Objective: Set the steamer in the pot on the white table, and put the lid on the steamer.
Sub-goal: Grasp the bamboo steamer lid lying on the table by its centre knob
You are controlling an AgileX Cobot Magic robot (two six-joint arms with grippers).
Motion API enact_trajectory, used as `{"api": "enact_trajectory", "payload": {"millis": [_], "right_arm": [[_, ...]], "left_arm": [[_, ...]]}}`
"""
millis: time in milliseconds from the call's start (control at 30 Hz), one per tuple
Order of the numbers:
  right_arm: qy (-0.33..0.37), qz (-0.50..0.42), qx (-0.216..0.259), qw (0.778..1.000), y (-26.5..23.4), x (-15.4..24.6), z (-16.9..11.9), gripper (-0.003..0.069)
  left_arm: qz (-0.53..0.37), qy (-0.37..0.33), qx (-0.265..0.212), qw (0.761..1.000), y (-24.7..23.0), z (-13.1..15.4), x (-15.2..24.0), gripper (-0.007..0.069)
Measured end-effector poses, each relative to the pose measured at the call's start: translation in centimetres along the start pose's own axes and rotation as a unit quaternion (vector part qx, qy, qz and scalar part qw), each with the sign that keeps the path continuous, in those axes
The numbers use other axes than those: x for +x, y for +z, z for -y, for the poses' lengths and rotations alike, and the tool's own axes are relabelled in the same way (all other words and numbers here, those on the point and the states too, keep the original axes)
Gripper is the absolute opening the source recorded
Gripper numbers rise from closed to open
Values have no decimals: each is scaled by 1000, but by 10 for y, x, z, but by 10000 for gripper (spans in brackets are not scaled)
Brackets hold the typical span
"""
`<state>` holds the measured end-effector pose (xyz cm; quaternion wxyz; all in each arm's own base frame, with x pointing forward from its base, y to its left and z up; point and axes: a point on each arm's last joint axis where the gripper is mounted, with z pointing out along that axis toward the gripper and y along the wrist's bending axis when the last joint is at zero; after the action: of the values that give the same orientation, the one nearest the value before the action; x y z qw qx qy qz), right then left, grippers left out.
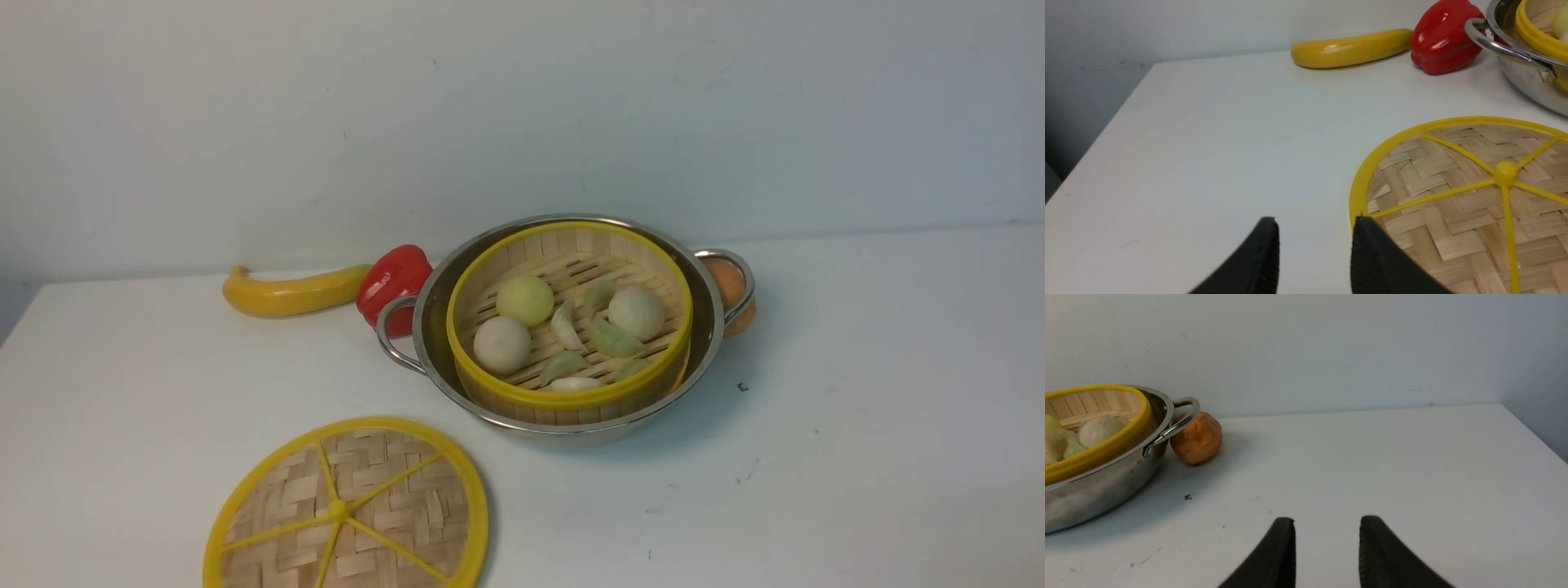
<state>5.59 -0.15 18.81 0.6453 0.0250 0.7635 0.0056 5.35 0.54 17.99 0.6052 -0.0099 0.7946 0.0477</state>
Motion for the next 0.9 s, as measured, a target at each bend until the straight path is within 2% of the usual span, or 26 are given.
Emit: {"api": "enact_trajectory", "payload": {"millis": [300, 500, 633, 733, 800, 900], "right_arm": [[0, 0, 0, 1000, 0, 0, 0, 241], [0, 0, 0, 1000, 0, 0, 0, 241], [0, 0, 0, 1000, 0, 0, 0, 241], [0, 0, 0, 1000, 0, 0, 0, 241], [0, 0, 0, 1000, 0, 0, 0, 241], [0, 0, 0, 1000, 0, 0, 0, 241]], "left_arm": [[0, 0, 0, 1000, 0, 0, 0, 242], [41, -66, 18, 997, 0, 3, -8, 242], [114, -185, 37, 975, -3, 3, -21, 242], [162, -226, 36, 960, -5, 0, -30, 242], [225, -268, 31, 936, -9, -6, -40, 242], [258, -322, 34, 910, -12, -9, -45, 242]]}}
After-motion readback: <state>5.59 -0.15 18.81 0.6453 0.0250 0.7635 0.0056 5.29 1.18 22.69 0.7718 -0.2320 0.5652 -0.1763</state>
